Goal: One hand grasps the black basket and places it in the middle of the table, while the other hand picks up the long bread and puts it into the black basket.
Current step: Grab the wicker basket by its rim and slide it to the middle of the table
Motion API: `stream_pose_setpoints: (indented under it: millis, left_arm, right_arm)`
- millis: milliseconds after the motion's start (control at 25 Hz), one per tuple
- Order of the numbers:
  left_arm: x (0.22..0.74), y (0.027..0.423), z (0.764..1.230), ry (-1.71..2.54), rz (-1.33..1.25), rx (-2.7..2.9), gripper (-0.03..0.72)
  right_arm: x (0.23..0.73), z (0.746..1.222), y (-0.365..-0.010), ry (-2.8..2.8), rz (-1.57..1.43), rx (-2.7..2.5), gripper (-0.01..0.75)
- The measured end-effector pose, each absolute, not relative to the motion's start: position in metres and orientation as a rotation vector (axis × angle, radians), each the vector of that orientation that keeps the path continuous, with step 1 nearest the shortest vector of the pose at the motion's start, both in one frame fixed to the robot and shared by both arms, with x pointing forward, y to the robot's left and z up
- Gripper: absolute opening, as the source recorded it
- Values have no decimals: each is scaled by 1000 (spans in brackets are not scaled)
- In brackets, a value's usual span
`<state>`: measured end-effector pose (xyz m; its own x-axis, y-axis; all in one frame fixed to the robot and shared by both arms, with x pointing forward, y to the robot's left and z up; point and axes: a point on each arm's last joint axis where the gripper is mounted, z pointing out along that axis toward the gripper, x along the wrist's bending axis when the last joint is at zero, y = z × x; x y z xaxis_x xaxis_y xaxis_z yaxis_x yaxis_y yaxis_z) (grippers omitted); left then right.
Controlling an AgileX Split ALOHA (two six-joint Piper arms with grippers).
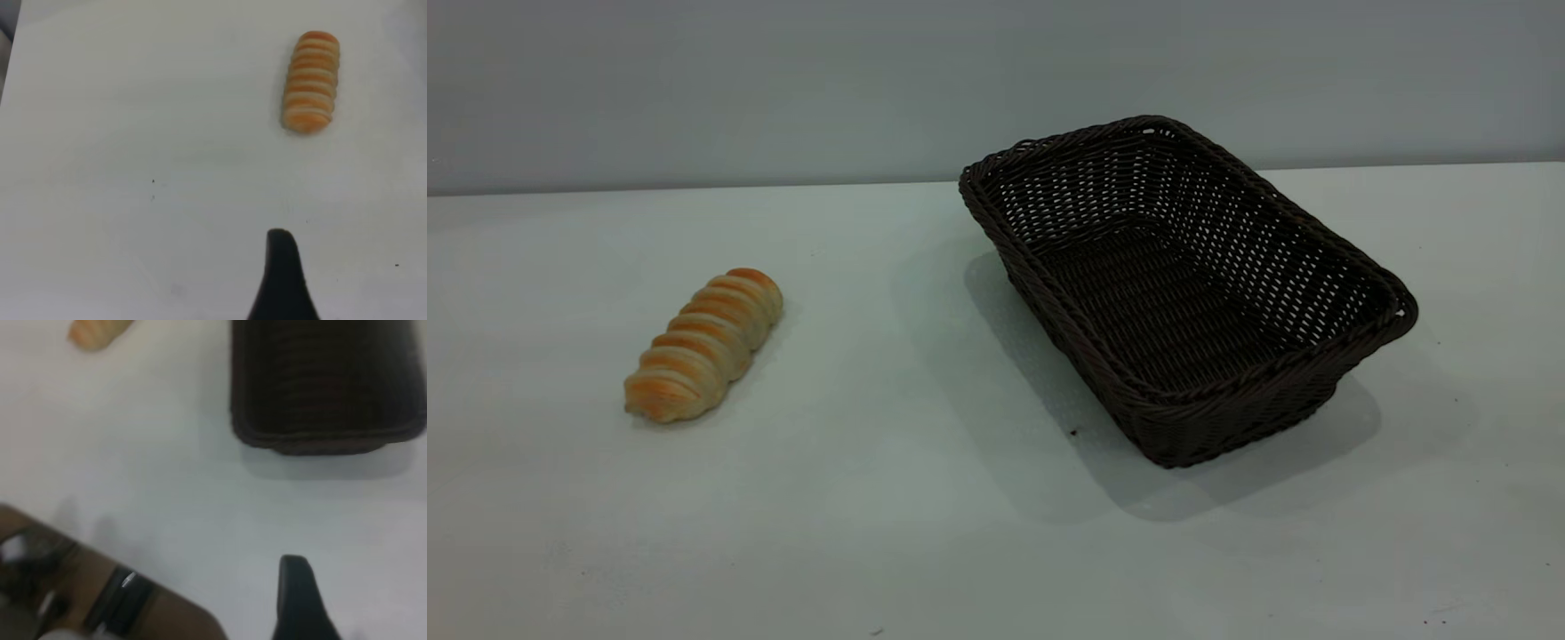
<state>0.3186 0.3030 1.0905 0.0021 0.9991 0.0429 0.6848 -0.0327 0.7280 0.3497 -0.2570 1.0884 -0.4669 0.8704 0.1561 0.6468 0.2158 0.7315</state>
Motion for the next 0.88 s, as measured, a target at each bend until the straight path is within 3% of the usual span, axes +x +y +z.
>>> stream_pose_setpoints:
  millis: [240,520,880]
  left_arm:
    - [344,301,1086,1782,736,1829,586]
    - [350,301,1085,1773,743,1825,586]
    - [350,301,1085,1772,744,1824,586]
  right_arm:
    - [415,1060,-244,2410,1034,1498,487]
    - [469,1012,-198,2531,910,1531,487]
    - [501,963,-187,2282,815,2152,487]
